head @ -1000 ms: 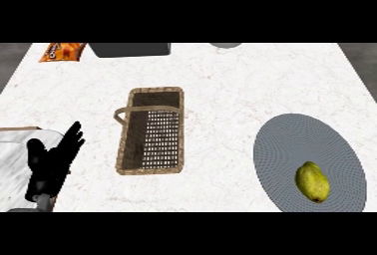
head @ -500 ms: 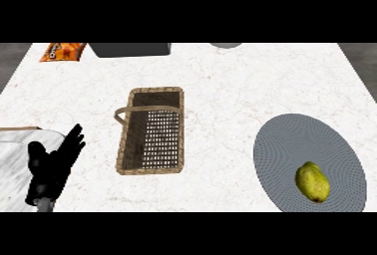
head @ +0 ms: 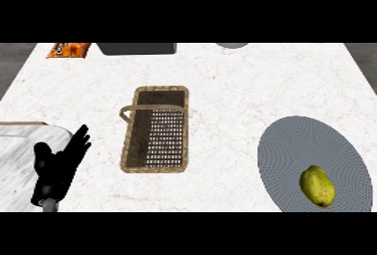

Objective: Pick the pear from the placemat and place it in the basket

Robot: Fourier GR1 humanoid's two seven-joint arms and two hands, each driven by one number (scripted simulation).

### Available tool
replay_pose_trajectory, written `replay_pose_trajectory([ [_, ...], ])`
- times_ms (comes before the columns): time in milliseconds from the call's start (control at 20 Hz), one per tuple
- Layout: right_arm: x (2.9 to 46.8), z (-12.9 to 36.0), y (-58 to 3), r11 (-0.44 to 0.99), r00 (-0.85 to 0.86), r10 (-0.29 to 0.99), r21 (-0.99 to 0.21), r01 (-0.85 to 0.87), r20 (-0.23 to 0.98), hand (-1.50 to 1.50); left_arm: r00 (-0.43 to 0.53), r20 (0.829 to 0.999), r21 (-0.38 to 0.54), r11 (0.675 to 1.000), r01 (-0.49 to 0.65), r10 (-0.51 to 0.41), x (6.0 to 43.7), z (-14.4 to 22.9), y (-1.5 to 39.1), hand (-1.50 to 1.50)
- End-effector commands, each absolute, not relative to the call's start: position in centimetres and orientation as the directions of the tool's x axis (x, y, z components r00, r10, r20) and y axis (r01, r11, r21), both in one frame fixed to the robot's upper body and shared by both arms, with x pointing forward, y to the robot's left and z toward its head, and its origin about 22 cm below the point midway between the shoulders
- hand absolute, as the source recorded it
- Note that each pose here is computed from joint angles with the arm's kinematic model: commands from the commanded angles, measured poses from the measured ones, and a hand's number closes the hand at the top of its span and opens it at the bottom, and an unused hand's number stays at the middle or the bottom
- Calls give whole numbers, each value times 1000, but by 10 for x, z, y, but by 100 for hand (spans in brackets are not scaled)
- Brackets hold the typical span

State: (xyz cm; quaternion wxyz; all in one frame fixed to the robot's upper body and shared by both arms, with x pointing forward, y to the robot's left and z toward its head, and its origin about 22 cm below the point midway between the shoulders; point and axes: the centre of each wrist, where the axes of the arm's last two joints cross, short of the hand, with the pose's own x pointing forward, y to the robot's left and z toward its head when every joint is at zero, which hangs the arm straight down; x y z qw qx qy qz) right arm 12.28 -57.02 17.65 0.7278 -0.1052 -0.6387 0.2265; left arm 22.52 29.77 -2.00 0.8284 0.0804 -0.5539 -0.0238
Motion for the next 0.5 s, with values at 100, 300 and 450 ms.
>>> replay_pose_trajectory([
  [100, 103, 165, -584, 861, 64, 457, -423, -283, 887, -150, 537, 840, 129, 990, -64, -75, 193, -55, 297, 0],
  [300, 103, 146, -575, 873, 30, 428, -404, -273, 903, -150, 531, 841, 149, 988, -50, -100, 196, -47, 297, 0],
  [450, 118, 124, -566, 881, 37, 411, -387, -271, 911, -150, 527, 844, 143, 989, -39, -101, 198, -47, 292, 0],
])
